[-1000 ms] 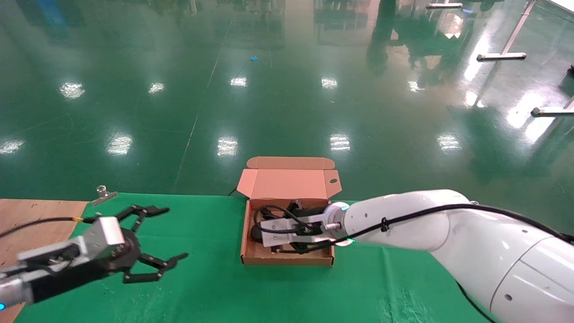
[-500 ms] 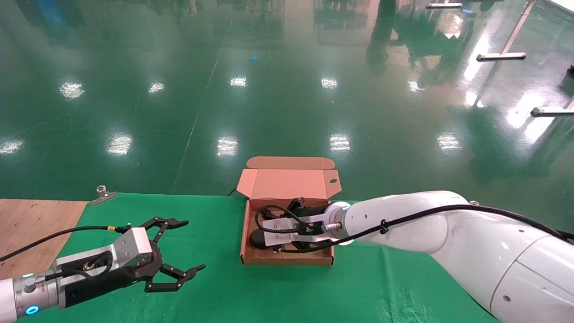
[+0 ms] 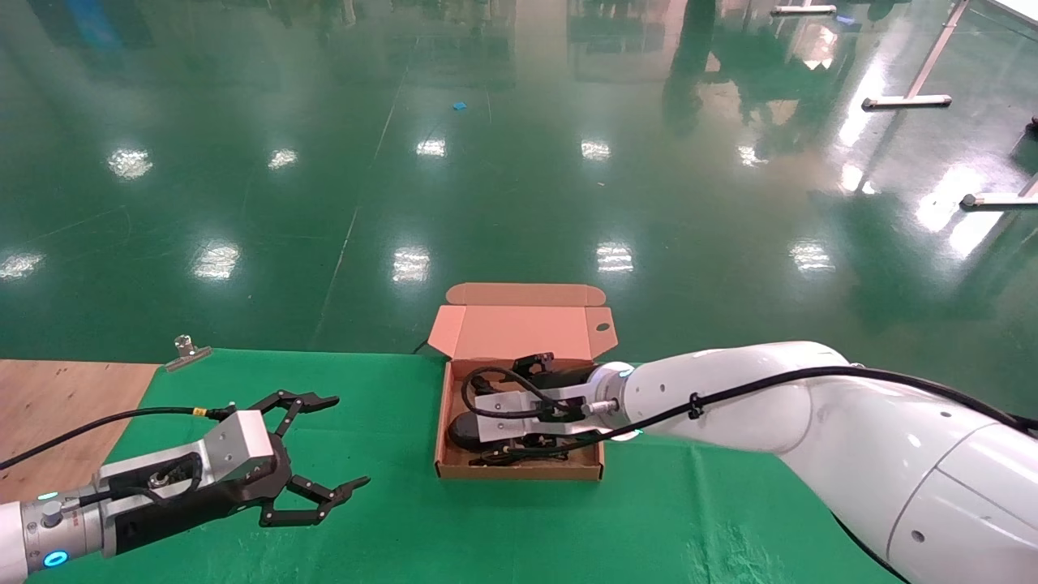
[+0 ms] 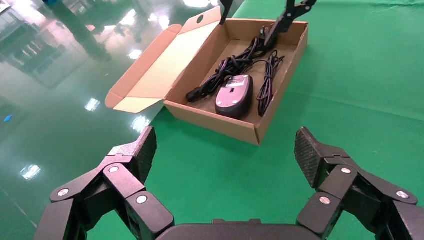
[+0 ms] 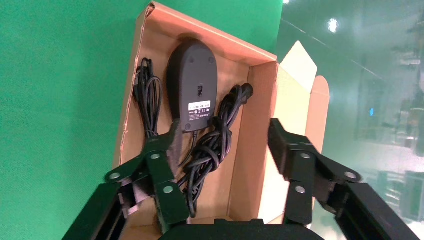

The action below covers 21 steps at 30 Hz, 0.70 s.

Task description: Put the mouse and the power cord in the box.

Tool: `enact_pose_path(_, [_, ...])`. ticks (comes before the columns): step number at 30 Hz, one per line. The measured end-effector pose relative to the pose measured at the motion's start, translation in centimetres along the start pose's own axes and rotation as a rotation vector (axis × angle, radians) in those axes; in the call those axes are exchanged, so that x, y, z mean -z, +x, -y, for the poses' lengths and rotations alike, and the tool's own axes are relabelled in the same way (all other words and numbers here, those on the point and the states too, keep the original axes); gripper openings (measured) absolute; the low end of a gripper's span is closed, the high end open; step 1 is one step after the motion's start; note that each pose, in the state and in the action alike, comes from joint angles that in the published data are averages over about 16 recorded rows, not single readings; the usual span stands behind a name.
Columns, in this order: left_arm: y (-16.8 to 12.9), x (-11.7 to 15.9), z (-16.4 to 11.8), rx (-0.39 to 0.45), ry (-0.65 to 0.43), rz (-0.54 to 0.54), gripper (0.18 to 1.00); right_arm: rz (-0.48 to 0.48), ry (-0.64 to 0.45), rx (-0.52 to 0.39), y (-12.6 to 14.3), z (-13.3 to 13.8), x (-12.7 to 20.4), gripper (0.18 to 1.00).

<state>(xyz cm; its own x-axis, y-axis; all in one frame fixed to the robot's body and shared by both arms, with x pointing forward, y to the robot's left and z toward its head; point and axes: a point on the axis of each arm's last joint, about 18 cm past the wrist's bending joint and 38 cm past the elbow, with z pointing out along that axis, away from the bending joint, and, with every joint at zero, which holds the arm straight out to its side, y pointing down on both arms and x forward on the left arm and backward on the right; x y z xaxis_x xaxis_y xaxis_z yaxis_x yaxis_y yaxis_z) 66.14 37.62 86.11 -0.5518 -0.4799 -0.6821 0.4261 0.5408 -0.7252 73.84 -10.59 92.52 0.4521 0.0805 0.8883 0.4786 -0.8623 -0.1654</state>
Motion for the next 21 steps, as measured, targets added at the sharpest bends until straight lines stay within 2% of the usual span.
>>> enact_pose_path(12, [0.2, 0.1, 3.4, 0.085, 0.130, -0.036, 1.001, 0.072, 0.166, -0.289, -3.1, -1.0, 2.7, 0.815])
enact_pose_path(21, [0.4, 0.9, 6.9, 0.148, 0.239, -0.086, 1.001, 0.106, 0.320, -0.488, -4.6, -1.7, 6.4, 0.939])
